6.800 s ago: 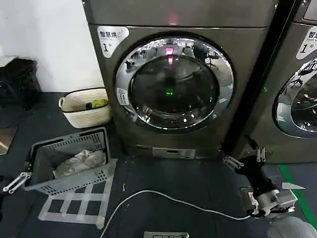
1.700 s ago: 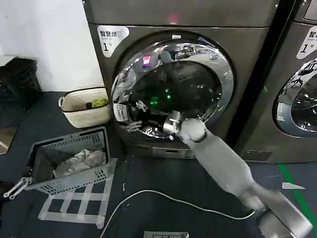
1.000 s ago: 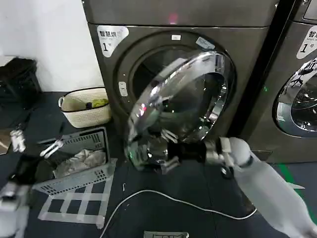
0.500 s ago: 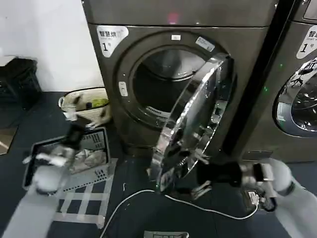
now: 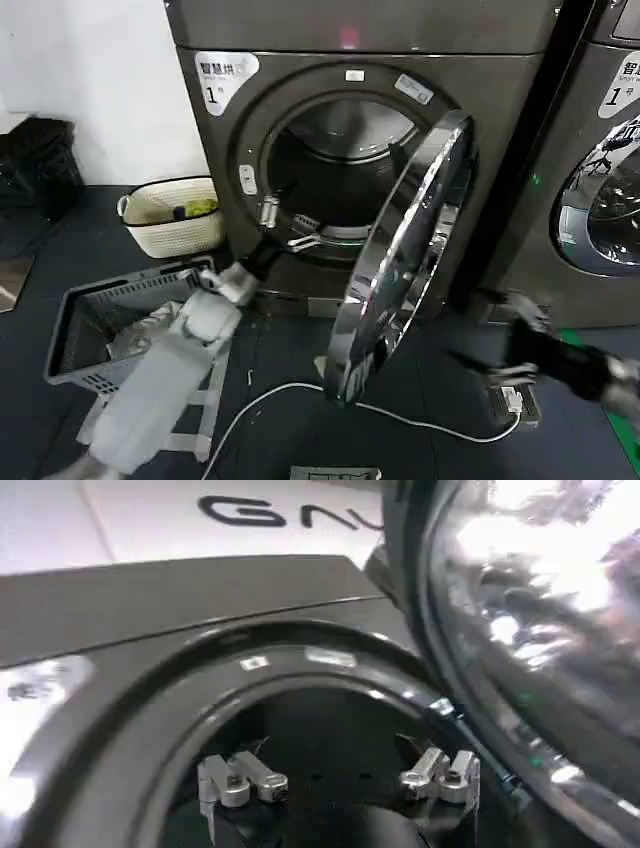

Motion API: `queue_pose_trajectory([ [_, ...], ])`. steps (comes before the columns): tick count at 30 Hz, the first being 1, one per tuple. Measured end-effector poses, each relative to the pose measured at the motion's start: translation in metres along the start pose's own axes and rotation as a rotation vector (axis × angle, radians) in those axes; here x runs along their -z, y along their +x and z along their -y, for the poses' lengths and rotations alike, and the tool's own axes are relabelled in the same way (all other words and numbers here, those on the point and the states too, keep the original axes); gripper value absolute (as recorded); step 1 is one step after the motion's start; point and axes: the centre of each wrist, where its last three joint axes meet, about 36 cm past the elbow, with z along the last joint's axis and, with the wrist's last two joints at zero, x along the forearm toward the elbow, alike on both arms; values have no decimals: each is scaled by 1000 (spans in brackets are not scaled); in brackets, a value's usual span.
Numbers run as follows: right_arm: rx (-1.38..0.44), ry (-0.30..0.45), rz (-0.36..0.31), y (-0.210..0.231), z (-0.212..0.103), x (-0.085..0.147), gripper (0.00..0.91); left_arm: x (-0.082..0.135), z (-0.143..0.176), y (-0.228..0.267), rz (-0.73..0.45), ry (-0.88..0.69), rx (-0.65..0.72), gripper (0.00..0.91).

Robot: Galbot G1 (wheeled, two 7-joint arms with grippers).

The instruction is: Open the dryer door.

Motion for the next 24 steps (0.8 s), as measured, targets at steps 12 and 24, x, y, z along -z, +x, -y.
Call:
queue_pose_trajectory([
  [12, -832, 376, -498, 180, -48, 77, 907, -12, 35, -50, 78, 66, -110, 907],
  [24, -1582, 556, -787, 270, -108, 150, 907, -4, 73, -116, 157, 151, -195, 907],
])
